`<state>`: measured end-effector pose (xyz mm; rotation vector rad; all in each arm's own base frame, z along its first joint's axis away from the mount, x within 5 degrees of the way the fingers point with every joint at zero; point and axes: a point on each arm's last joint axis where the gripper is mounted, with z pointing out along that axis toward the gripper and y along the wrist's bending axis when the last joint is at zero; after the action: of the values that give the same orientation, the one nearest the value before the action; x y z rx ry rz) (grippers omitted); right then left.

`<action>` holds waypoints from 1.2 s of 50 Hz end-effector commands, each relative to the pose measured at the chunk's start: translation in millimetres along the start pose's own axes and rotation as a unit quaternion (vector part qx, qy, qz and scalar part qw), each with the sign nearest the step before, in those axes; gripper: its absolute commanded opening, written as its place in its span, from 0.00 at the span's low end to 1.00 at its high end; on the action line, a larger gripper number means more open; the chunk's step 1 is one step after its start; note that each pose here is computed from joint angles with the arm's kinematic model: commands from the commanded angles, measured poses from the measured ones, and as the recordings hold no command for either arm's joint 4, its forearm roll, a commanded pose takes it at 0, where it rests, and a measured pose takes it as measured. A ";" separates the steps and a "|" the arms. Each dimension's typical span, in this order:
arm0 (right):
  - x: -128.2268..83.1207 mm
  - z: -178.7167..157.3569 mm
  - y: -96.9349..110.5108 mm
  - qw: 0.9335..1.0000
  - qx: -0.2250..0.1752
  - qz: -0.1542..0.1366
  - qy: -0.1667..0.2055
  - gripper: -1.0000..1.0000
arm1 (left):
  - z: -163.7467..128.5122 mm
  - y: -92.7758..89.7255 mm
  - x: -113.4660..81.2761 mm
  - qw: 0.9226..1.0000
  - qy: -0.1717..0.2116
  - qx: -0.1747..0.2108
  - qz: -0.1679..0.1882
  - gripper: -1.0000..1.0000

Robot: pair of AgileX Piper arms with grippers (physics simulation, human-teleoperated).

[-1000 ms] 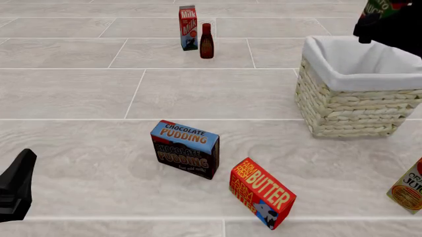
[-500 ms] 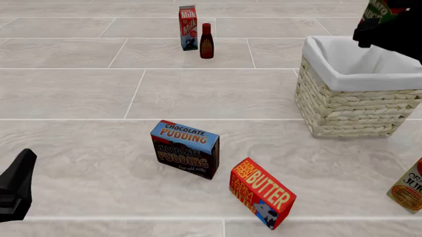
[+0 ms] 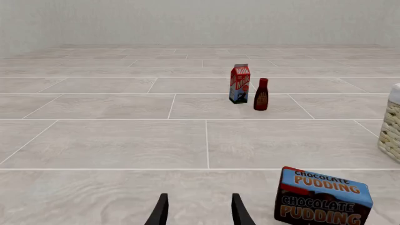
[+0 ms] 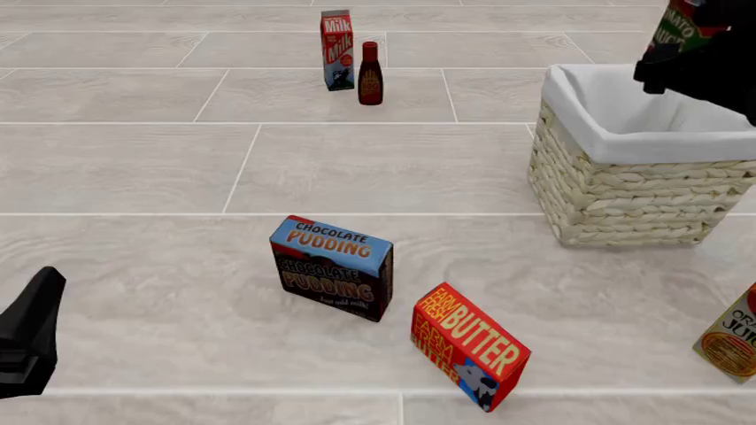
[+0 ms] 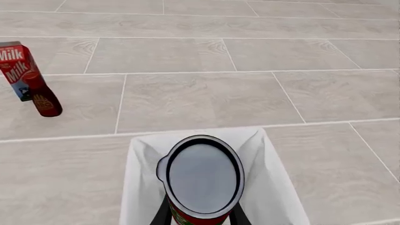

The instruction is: Pick the tomato sauce and place it in the basket.

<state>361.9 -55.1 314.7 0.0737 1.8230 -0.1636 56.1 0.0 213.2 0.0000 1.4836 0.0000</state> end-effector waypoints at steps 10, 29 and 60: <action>0.7 10.6 -1.6 1.000 0.000 -0.016 0.001 0.00 | 0.0 0.0 0.0 1.000 0.000 0.000 0.000 1.00; 8.5 20.6 -4.8 1.000 0.003 -0.016 0.014 0.00 | 0.0 0.0 0.0 1.000 0.000 0.000 0.000 1.00; 15.5 34.8 -3.3 1.000 0.001 -0.018 0.024 0.00 | 0.0 0.0 0.0 1.000 0.000 0.000 0.000 1.00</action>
<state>386.5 -63.7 292.6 0.0862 1.8721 -0.1692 56.1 0.0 213.2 0.0000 1.4836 0.0000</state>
